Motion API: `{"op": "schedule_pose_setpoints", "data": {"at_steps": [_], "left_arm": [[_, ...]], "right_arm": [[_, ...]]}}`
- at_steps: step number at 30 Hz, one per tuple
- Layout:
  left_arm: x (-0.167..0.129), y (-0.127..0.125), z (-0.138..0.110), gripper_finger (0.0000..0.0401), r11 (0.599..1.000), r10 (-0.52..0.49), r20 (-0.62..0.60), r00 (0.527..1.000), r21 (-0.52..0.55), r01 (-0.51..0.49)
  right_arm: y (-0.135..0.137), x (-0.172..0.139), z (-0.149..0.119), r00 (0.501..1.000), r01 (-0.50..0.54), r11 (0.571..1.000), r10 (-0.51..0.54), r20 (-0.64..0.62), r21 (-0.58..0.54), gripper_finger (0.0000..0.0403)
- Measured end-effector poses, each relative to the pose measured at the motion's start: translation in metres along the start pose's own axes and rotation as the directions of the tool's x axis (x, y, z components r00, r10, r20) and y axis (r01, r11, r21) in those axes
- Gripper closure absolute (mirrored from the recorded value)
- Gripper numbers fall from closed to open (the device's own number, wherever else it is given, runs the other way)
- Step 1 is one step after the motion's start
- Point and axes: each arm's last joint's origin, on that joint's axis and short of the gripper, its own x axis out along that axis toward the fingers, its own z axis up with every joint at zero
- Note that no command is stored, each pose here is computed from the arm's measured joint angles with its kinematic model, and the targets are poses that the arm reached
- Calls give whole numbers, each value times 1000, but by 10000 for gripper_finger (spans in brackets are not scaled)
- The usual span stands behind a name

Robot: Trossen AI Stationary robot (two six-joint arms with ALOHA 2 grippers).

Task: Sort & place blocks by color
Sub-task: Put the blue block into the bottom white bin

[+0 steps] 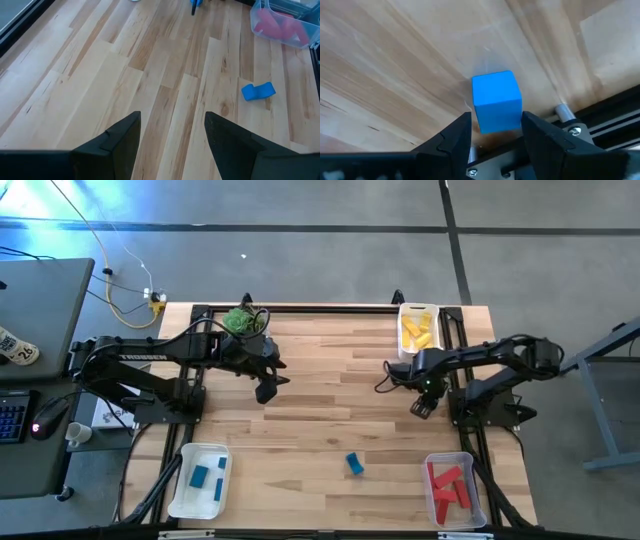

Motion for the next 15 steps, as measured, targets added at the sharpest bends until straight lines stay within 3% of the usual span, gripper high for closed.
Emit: {"op": "schedule_pose_setpoints", "data": {"at_steps": [11,15], "left_arm": [[0,0,0,192,1000,9,3,1000,2,-9],[0,1,0,192,1000,21,6,1000,2,-21]], "right_arm": [[5,13,14,999,17,1000,-17,-34,-4,242],[6,17,16,998,27,1000,-26,-60,4,259]]}}
